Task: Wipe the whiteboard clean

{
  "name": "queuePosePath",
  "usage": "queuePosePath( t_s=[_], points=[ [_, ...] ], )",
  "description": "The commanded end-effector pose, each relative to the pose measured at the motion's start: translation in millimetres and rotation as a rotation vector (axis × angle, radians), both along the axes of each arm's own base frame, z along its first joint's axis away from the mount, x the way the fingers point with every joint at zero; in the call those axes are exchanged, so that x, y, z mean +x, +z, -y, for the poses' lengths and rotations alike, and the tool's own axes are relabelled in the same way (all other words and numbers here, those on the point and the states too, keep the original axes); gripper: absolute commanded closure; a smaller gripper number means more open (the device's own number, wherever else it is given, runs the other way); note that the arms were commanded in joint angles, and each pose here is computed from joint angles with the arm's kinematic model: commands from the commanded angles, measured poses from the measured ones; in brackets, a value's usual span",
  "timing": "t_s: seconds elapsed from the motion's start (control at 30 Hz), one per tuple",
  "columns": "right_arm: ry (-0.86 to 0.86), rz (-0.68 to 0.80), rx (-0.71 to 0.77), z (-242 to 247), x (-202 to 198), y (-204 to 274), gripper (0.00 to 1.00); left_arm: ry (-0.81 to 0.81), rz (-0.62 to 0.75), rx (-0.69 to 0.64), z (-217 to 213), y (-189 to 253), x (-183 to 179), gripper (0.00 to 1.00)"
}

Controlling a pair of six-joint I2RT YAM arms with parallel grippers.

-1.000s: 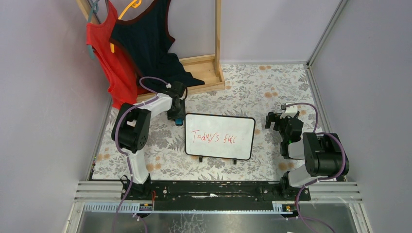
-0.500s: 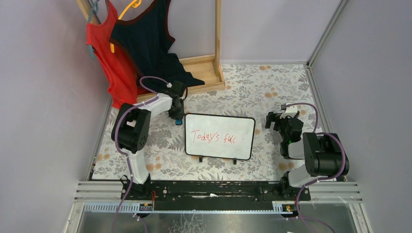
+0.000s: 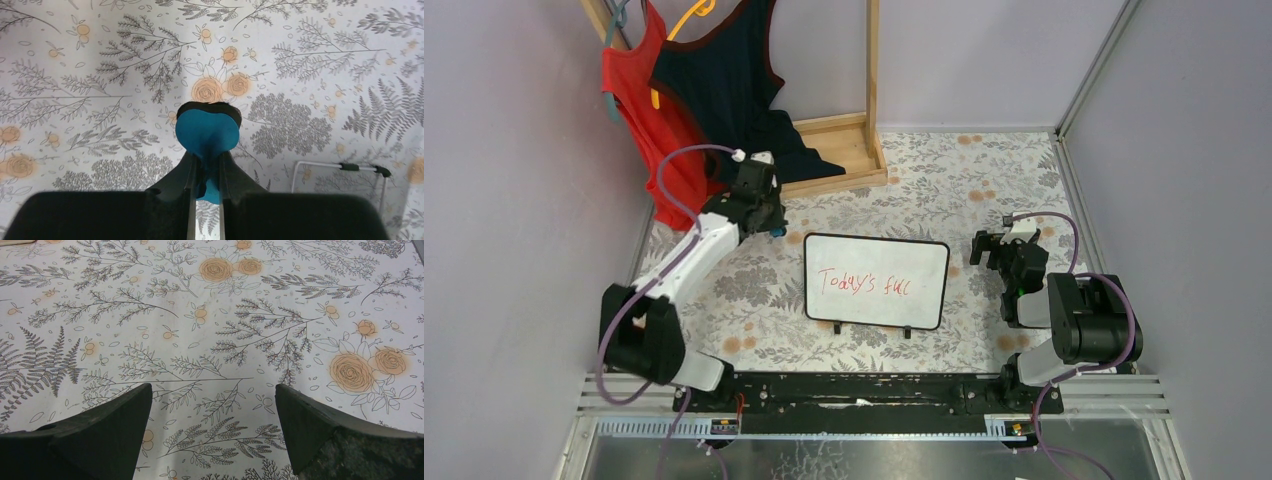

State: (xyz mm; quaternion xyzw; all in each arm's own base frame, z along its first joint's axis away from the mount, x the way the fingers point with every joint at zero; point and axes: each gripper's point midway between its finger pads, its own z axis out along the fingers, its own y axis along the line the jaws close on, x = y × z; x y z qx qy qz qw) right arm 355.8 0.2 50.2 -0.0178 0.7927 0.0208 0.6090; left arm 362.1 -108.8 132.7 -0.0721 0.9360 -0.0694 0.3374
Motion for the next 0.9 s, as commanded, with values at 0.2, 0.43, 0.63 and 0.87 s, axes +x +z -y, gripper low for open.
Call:
queuePosePath(
  t_s=[0.2, 0.43, 0.63, 0.87],
  points=[
    [0.011, 0.091, -0.001, -1, 12, 24, 0.01, 0.023, 0.197, -0.139, -7, 37, -49, 1.0],
    [0.017, 0.092, -0.002, -2, 12, 25, 0.22, -0.017, 0.178, -0.19, -1, 35, -73, 1.0],
    [0.02, 0.09, 0.001, -2, 12, 24, 0.63, -0.004, 0.194, -0.186, -4, 37, -86, 1.0],
    [0.052, 0.048, 0.005, -6, 26, 42, 1.0, 0.077, 0.245, -0.121, -24, 49, -97, 1.0]
  ],
)
